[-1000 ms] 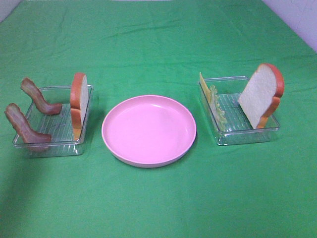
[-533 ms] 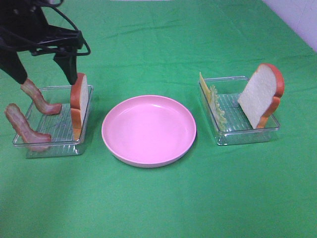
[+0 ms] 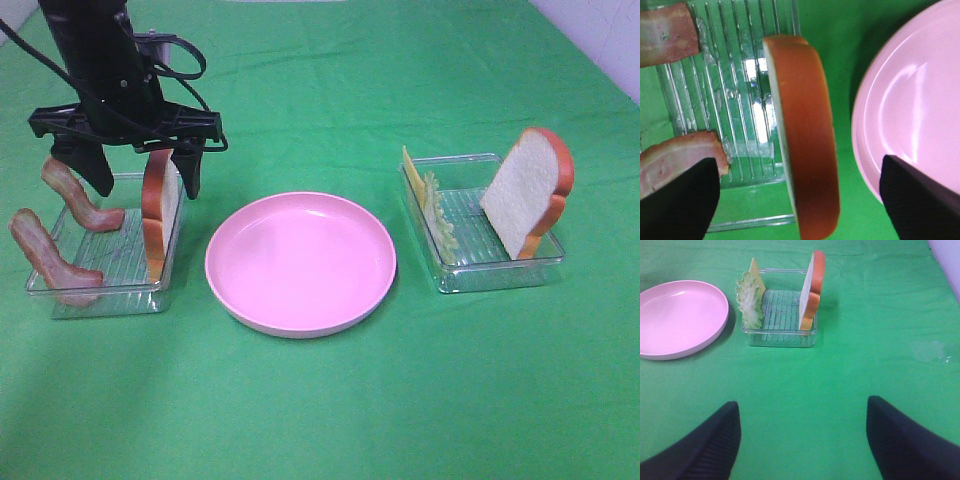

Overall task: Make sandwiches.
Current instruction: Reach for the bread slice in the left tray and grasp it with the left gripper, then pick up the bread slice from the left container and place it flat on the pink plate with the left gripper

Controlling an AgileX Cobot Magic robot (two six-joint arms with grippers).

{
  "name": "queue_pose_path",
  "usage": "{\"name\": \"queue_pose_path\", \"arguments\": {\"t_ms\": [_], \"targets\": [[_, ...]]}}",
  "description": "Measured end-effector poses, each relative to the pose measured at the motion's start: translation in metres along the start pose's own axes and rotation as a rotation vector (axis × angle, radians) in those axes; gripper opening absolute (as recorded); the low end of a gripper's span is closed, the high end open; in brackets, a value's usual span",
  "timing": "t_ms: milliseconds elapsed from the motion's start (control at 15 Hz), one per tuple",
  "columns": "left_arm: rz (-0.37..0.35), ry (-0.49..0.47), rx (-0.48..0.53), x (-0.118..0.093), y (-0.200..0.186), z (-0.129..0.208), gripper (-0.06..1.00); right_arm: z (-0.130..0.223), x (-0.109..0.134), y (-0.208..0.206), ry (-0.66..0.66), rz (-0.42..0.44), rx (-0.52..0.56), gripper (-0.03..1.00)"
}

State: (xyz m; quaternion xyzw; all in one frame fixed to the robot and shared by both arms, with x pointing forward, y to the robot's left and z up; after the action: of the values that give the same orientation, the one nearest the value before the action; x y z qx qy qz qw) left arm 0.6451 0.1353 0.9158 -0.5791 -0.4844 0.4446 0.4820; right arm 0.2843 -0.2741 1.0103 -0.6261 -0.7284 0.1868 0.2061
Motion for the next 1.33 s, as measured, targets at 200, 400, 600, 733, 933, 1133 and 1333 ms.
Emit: {"name": "queue_pose_path", "arguments": {"t_ms": [200,400,600,733,933,1133,1333], "targets": [[0.011,-0.001,-0.045,-0.002,0.000,-0.008,0.73,0.000,0.000,0.000,0.000,0.000,0.000,0.67],[0.008,-0.001,-0.033,-0.002,0.009,-0.008,0.65,0.000,0.000,0.000,0.000,0.000,0.000,0.67],[0.004,-0.001,-0.016,-0.001,0.015,-0.007,0.64,0.000,0.000,0.000,0.000,0.000,0.000,0.67],[-0.002,0.002,-0.017,-0.001,0.015,-0.007,0.53,0.000,0.000,0.000,0.000,0.000,0.000,0.67],[-0.033,0.019,-0.026,0.004,0.015,-0.008,0.26,0.000,0.000,0.000,0.000,0.000,0.000,0.67],[-0.038,0.021,-0.025,0.005,0.015,-0.008,0.22,0.000,0.000,0.000,0.000,0.000,0.000,0.67],[-0.040,0.021,-0.015,0.006,0.003,-0.004,0.22,0.000,0.000,0.000,0.000,-0.001,0.000,0.67]]}}
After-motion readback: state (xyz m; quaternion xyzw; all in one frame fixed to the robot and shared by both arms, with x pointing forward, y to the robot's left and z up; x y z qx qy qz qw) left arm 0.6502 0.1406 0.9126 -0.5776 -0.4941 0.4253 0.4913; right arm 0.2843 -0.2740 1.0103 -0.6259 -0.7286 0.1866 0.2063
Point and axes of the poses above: a point on each arm's last joint axis where the gripper is mounted, y pointing out along that axis toward the gripper, x along the wrist's bending axis when the last joint is at zero, z = x × y, the point moved 7 cm from there along y, pointing out along that axis toward the gripper, and after that the axes turned 5 degrees about y, right-handed, at the moved point
